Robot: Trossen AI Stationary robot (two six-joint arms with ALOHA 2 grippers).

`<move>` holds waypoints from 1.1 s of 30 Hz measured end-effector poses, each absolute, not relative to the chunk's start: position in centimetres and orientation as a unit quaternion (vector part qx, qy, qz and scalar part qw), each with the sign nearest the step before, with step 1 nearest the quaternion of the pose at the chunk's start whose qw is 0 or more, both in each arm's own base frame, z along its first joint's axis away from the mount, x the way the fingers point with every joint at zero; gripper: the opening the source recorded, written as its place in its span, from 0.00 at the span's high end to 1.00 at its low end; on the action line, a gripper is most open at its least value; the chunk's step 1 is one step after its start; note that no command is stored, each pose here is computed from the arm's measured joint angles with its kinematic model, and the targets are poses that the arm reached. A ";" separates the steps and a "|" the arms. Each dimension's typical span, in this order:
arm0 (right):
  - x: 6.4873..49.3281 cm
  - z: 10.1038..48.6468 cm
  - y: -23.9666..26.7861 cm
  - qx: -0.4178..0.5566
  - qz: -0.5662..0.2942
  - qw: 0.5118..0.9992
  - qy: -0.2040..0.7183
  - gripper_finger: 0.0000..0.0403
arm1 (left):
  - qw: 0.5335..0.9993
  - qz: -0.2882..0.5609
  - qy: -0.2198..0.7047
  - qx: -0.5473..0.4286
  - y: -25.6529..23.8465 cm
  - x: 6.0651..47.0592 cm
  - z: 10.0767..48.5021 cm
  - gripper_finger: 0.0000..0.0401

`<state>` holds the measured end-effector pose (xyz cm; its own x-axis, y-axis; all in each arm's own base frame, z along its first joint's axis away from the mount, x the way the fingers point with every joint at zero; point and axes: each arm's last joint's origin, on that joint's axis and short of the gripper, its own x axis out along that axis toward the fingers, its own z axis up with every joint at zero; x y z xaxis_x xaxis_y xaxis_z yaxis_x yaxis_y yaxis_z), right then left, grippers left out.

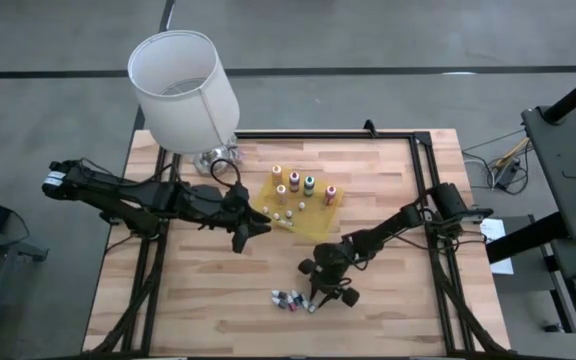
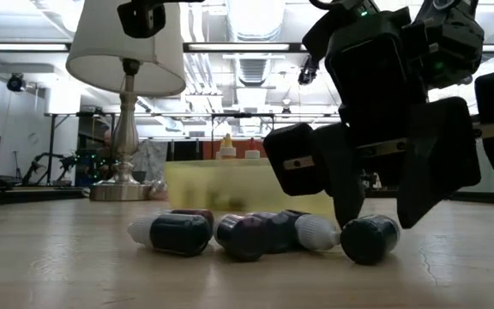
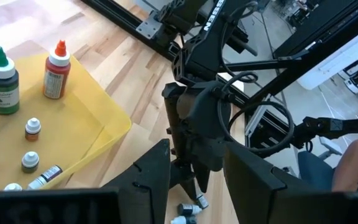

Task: Pick & Place food coloring
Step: Put the small purple food coloring bottle into the yellow bin

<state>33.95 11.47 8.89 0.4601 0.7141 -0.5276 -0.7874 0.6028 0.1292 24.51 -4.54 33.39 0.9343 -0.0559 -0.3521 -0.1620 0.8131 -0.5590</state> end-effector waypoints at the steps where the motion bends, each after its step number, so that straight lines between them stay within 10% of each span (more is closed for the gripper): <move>1: 33.9 8.8 11.5 -0.066 0.440 0.852 0.277 0.67 | 0.935 0.028 0.179 -0.304 -4.5 24.5 33.4 0.70; 33: 33.4 8.3 11.7 -0.073 0.438 0.843 0.305 0.74 | 0.936 0.027 0.176 -0.305 -4.5 24.5 33.5 0.70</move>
